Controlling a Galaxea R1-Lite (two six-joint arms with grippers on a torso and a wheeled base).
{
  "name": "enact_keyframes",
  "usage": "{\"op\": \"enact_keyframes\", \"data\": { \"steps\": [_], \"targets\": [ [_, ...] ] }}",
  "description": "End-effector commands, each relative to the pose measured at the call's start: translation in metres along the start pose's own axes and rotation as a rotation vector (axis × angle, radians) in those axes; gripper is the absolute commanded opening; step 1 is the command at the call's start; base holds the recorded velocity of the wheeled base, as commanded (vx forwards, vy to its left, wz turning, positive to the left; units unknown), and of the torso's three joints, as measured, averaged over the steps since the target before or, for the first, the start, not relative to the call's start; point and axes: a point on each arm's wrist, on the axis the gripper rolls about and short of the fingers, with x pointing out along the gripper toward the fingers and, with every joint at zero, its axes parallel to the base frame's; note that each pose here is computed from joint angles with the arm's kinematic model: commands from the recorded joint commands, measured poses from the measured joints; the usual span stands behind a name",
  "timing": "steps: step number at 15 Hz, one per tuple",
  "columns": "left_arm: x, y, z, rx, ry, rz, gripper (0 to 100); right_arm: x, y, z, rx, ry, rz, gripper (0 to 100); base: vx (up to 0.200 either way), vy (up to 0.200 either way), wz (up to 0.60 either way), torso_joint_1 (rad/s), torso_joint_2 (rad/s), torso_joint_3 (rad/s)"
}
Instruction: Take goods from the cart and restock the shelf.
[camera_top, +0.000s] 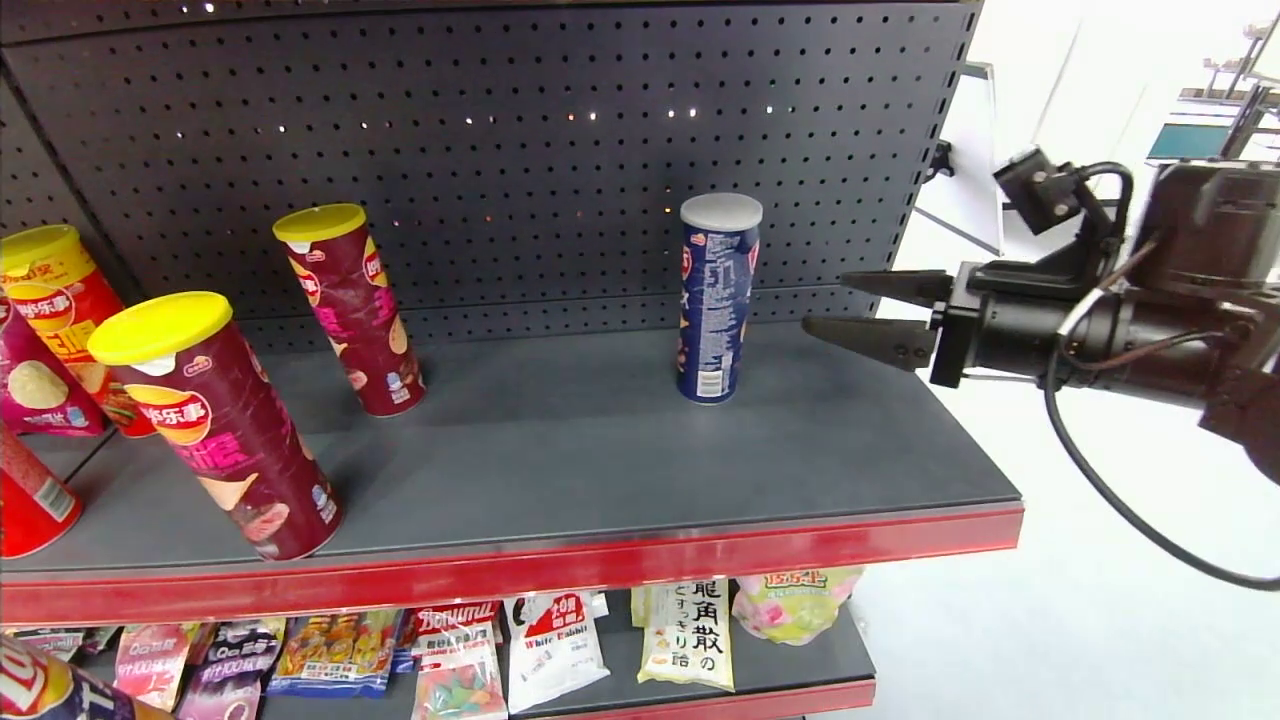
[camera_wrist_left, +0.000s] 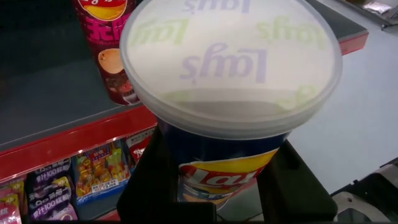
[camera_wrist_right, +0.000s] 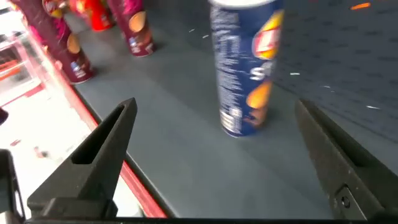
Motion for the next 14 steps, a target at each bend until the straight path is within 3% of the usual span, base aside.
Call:
{"op": "enact_keyframes", "data": {
  "steps": [1,4,9,12,14],
  "targets": [
    [0.0,0.0,0.0,0.0,0.0,0.0,0,0.031,-0.014,-0.018,0.014,0.042,0.047,100,0.0,0.0,0.0,0.0,0.0,0.0],
    [-0.001,0.0,0.0,0.0,-0.004,0.0,0,0.053,-0.028,-0.029,-0.023,0.057,0.063,100,0.0,0.0,0.0,0.0,0.0,0.0],
    [-0.001,0.0,0.0,0.005,-0.004,0.0,0,0.053,-0.026,-0.024,-0.038,0.046,0.039,100,0.0,0.0,0.0,0.0,0.0,0.0],
    [0.0,0.0,0.0,0.005,-0.003,0.0,0,0.034,-0.015,-0.01,-0.057,0.036,-0.113,100,0.0,0.0,0.0,0.0,0.0,0.0],
    [0.0,0.0,0.001,0.006,-0.003,0.0,0,0.027,-0.012,-0.017,-0.046,0.061,-0.182,100,0.0,0.0,0.0,0.0,0.0,0.0]
  ]
}}
